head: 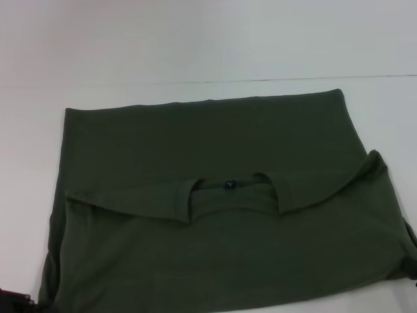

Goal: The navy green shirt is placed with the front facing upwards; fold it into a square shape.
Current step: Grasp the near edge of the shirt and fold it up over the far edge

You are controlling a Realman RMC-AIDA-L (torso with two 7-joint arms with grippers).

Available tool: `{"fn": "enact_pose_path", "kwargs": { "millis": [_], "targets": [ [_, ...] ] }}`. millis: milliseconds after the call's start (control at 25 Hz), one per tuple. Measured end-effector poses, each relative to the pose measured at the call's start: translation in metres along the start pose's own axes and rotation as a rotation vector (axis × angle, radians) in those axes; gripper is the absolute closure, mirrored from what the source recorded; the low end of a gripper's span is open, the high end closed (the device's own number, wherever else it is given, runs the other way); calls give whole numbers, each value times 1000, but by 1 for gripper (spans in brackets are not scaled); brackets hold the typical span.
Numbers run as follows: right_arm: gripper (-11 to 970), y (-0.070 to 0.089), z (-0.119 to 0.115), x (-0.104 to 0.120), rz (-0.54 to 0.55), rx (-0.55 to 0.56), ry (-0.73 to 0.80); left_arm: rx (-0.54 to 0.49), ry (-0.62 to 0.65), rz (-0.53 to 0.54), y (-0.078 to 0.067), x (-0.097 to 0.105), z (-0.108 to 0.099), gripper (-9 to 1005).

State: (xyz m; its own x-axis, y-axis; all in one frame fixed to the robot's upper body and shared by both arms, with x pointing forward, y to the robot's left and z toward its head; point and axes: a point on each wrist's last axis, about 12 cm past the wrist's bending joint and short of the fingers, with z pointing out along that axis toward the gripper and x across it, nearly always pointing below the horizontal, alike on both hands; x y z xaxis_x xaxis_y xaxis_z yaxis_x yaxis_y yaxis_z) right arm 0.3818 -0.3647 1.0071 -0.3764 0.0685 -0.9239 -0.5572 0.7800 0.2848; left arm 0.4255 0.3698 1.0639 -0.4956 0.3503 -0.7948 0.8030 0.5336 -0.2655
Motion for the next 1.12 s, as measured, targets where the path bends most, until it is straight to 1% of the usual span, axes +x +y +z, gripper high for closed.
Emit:
{"fn": "enact_pose_path", "kwargs": {
  "millis": [400,680,1120],
  "targets": [
    [900,-1,4,-2,-9,-5,1,-46,17,19,6,1,8,945],
    [901,-3,8,-5,-9,-4,0,-33,59,35,8,1,15,945],
    [901,-6,12,-8,-15,-6,-3,-19,64,195,6,2,21,945]
  ]
}}
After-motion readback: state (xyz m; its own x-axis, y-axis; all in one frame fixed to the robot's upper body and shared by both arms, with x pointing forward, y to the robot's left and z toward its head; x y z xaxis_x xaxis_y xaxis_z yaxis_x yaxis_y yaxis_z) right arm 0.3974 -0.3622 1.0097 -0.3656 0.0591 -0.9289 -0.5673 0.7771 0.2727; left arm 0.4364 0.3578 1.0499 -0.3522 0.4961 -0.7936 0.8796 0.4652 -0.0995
